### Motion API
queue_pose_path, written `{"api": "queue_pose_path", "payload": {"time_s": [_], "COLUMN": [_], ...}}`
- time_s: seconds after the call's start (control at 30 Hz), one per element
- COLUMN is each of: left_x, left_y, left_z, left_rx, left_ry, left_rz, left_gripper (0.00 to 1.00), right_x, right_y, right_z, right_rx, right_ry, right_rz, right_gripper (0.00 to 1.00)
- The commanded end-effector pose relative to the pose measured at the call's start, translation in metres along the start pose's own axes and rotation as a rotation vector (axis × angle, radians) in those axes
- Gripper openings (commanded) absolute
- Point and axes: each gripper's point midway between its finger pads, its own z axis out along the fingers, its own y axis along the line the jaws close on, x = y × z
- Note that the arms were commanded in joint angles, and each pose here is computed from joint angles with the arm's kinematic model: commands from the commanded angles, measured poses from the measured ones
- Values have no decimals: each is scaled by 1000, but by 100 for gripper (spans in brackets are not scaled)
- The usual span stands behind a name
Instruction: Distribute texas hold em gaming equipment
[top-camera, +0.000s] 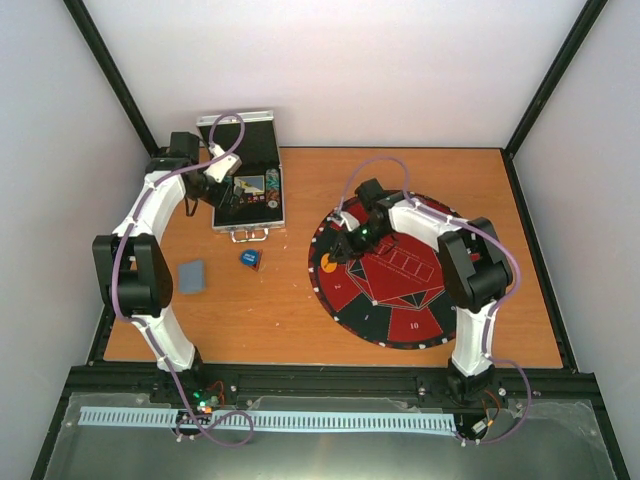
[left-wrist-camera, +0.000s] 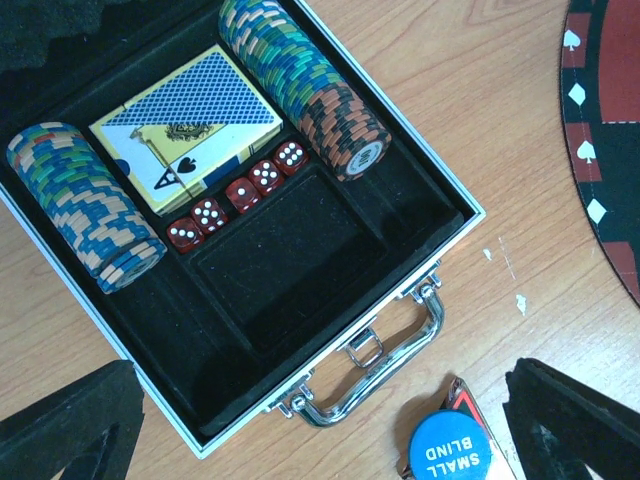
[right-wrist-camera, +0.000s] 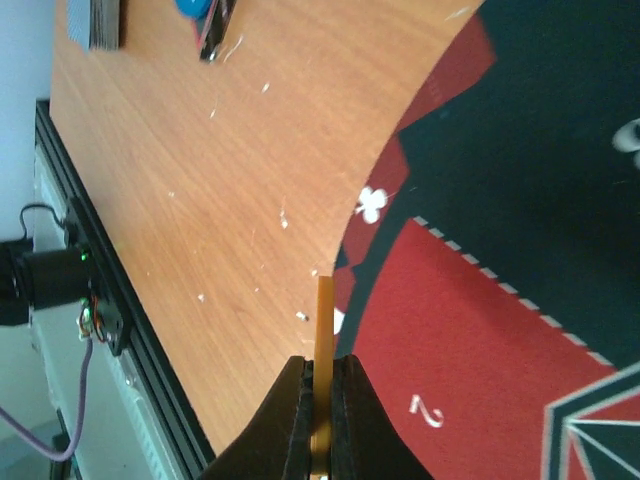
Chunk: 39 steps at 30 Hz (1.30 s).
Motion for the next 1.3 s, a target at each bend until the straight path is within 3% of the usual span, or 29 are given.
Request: {"api": "queue_pose_path", "payload": {"time_s": [0.0, 0.5, 0.8, 1.27], "left_x": [-4, -2, 1, 27], "left_y": [0, 0, 0, -16], "left_z": [-2, -3, 0, 2], "left_rx": [-12, -15, -12, 32], "left_ry": [-17, -13, 0, 85], "left_rz": [-1, 3, 7, 11], "left_gripper": [100, 100, 100, 96], "right_x": [18, 46, 44, 40], "right_y": [16, 2, -18, -20], "right_z": [18, 66, 64, 58], "right_rx": [-59, -116, 26, 72], "right_ry": [61, 192, 202, 189], "right_rz": [-33, 9, 12, -3], "right_gripper": [3, 3, 6, 7]}}
